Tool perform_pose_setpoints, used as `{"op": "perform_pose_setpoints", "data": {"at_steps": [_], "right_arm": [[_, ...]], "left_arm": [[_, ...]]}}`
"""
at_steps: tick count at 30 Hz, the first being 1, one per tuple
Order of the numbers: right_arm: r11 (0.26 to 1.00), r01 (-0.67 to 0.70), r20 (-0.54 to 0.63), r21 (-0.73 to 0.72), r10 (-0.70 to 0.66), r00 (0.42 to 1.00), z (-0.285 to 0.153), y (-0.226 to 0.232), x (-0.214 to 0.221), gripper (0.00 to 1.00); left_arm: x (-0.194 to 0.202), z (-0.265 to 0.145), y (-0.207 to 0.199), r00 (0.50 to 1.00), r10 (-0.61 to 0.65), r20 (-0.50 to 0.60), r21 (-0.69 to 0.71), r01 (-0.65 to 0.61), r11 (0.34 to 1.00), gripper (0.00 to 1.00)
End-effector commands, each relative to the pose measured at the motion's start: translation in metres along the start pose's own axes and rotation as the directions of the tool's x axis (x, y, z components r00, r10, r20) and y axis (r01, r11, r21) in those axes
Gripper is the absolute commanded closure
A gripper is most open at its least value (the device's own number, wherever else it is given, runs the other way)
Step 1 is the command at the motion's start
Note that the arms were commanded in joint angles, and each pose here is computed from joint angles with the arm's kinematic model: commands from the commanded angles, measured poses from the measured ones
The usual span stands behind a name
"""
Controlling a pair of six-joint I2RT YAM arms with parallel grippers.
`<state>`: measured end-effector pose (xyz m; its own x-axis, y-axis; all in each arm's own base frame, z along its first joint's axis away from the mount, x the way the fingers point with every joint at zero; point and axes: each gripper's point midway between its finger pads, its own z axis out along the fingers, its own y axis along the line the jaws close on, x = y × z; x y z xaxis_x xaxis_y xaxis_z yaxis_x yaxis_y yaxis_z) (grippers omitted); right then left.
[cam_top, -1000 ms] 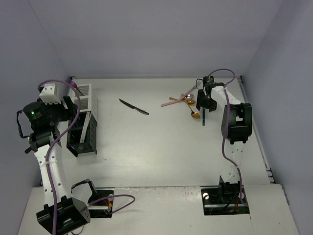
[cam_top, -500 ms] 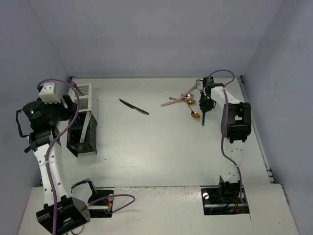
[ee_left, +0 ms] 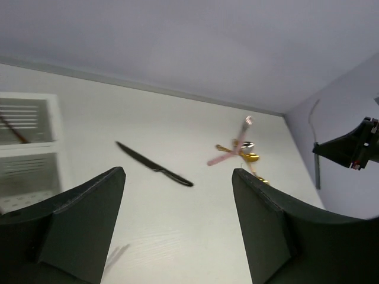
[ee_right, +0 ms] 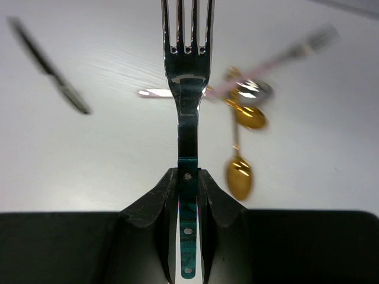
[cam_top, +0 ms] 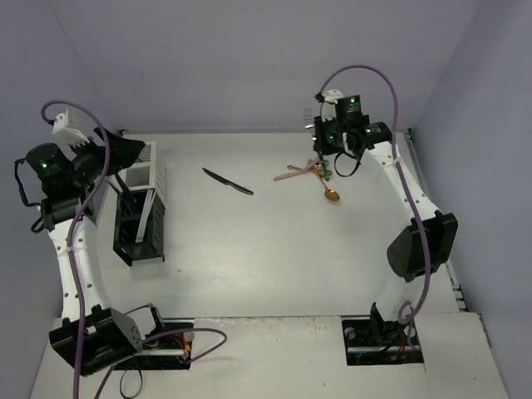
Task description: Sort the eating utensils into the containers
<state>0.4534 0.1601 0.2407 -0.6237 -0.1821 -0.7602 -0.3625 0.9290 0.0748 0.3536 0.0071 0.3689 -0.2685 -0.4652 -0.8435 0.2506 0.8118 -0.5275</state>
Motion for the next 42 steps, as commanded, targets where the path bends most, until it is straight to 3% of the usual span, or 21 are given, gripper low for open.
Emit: {"op": "perform_pose_setpoints", "data": {"at_steps": [1, 6, 13, 22, 42], "right_arm": [[0.933, 0.191, 0.116, -0.305, -0.163, 0.980, -0.021, 0.106, -0.023, 1.00], [0.845, 0.289, 0.171, -0.449, -0.236, 0.957, -0.031, 0.193, -0.017, 1.00], [0.821, 0.317, 0.186, -0.476, -0.258, 0.948, -0.033, 0.251, -0.009, 1.00], [0.810, 0.313, 0.181, -0.496, -0.256, 0.949, -0.032, 0.275, -0.004, 1.00], [0.773, 0.319, 0.194, -0.549, -0.253, 0.948, -0.054, 0.296, 0.003, 1.00]], "left_arm": [[0.003, 0.005, -0.095, 1.000, 0.020, 0.023, 0.283, -0.026, 0.959, 0.30], [0.064, 0.020, -0.129, 0.995, -0.030, -0.096, 0.330, 0.060, 0.942, 0.30], [0.122, 0.031, -0.145, 0.971, -0.106, -0.214, 0.298, 0.168, 0.940, 0.30], [0.137, 0.045, -0.132, 0.958, -0.173, -0.229, 0.217, 0.223, 0.950, 0.37], [0.136, 0.055, -0.120, 0.943, -0.277, -0.187, 0.175, 0.309, 0.935, 0.49]]}}
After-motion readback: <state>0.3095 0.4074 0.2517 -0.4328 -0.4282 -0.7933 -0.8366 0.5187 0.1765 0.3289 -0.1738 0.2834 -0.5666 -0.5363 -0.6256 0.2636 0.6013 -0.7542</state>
